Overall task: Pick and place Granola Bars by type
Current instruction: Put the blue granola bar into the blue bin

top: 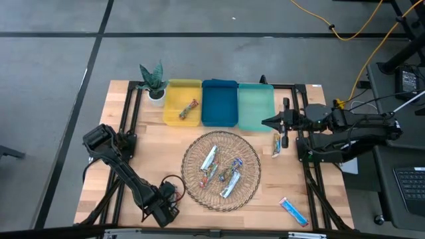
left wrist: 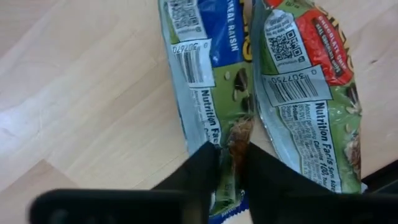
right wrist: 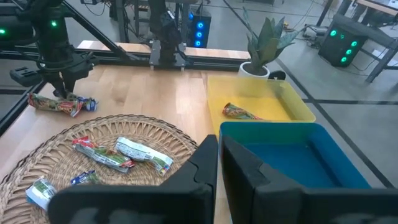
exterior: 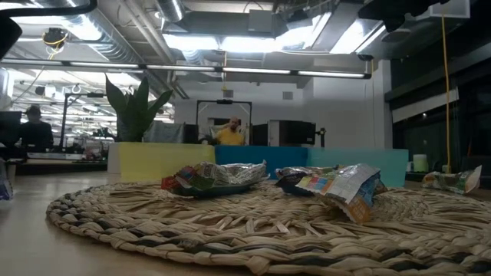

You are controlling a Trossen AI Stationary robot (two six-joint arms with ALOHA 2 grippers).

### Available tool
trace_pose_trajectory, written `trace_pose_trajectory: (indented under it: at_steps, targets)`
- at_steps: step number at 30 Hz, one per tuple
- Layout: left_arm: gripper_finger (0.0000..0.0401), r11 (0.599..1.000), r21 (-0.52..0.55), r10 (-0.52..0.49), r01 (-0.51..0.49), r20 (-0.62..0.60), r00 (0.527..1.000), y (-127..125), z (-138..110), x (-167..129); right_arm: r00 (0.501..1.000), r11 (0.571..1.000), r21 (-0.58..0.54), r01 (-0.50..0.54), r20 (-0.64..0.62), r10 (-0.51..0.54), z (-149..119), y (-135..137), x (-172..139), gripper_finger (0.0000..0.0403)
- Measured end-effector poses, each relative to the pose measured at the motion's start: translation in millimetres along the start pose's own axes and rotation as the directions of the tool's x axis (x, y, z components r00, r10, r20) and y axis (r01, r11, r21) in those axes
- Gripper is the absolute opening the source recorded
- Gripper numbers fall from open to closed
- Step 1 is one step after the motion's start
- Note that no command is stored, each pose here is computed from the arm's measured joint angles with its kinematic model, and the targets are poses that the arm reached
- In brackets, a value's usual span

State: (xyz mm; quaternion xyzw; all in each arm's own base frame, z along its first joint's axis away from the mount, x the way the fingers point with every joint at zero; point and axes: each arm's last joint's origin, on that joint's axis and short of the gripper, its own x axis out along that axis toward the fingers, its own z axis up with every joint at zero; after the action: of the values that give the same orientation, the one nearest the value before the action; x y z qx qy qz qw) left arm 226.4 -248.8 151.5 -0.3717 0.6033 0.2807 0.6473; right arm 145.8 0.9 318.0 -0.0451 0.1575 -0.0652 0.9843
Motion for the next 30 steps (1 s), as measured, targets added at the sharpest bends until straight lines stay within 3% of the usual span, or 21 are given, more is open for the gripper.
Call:
trace_pose_trajectory:
  at_steps: [4,9,19,30]
  targets:
    - [0.0014,1.000,-0.003,-0.002,0.002,0.000,1.000,-0.3,0.0,-0.4,1.000,1.000,0.000,-0.001,0.000,0.001,0.0,0.1,0.0,0.0026]
    - [0.0025,1.000,-0.008,-0.013,0.013,-0.003,1.000,0.4,2.0,-7.0,1.000,1.000,0.000,0.000,-0.001,0.000,-0.1,0.0,0.0,0.0026]
    - [0.0015,0.999,-0.032,-0.019,0.021,0.076,0.997,18.5,18.7,-54.5,1.000,1.000,0.001,-0.001,-0.002,0.001,-0.2,0.1,0.0,0.0026]
    - [0.0016,0.986,0.057,-0.164,0.155,0.249,0.955,36.6,58.3,-112.4,1.000,1.000,-0.002,-0.001,-0.003,0.001,-0.3,0.1,0.0,0.0026]
